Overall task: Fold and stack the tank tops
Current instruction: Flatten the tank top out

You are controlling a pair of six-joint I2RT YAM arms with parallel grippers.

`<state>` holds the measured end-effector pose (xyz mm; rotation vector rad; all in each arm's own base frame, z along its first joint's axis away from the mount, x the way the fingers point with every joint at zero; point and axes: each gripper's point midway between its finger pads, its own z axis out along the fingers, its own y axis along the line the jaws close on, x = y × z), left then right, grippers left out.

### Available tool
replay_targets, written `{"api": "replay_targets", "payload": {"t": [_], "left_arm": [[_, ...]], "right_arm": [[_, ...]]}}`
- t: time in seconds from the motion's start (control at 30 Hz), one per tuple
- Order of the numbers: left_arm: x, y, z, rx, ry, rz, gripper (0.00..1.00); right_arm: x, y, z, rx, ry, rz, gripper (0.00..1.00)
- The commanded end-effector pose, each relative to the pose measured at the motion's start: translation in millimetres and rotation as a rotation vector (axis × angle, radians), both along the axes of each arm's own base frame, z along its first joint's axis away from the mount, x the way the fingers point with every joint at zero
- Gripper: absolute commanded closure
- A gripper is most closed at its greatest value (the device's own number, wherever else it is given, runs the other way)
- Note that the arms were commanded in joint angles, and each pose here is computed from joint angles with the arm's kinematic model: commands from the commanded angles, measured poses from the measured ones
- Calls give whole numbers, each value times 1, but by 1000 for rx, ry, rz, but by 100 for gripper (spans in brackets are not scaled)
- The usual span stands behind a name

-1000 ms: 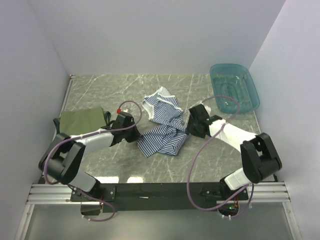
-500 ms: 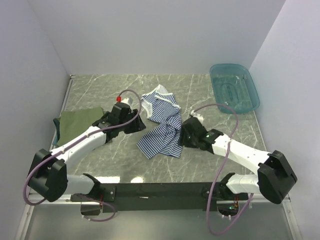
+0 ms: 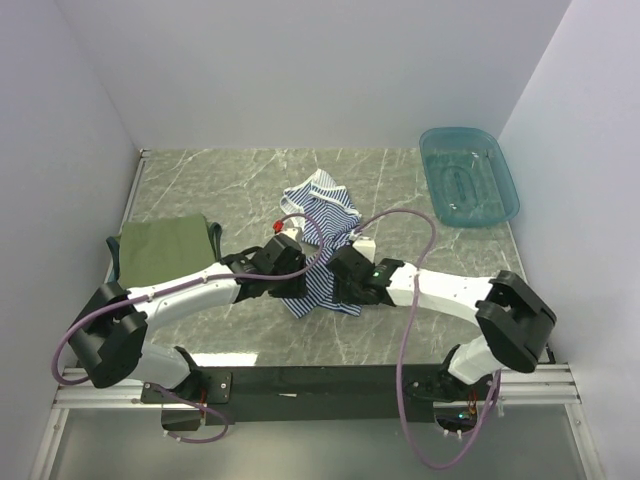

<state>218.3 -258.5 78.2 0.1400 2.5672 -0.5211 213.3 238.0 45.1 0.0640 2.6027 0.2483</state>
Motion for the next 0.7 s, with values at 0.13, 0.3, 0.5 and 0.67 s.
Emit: {"api": "replay_targets", "payload": {"t": [0.13, 0.3, 0.5, 0.67], "left_arm": [[1, 2, 4, -13, -29, 22, 55], [-5, -2, -3, 10, -14, -21, 57], [-20, -13, -18, 114, -11, -115, 58], [-27, -24, -25, 159, -23, -168, 56]], "right_arm": [[1, 8, -11, -50, 2, -31, 47], [-6, -10, -7, -54, -11, -83, 83], [-10, -29, 26, -8, -75, -131, 100], [-8, -56, 42, -10, -120, -183, 100]]}}
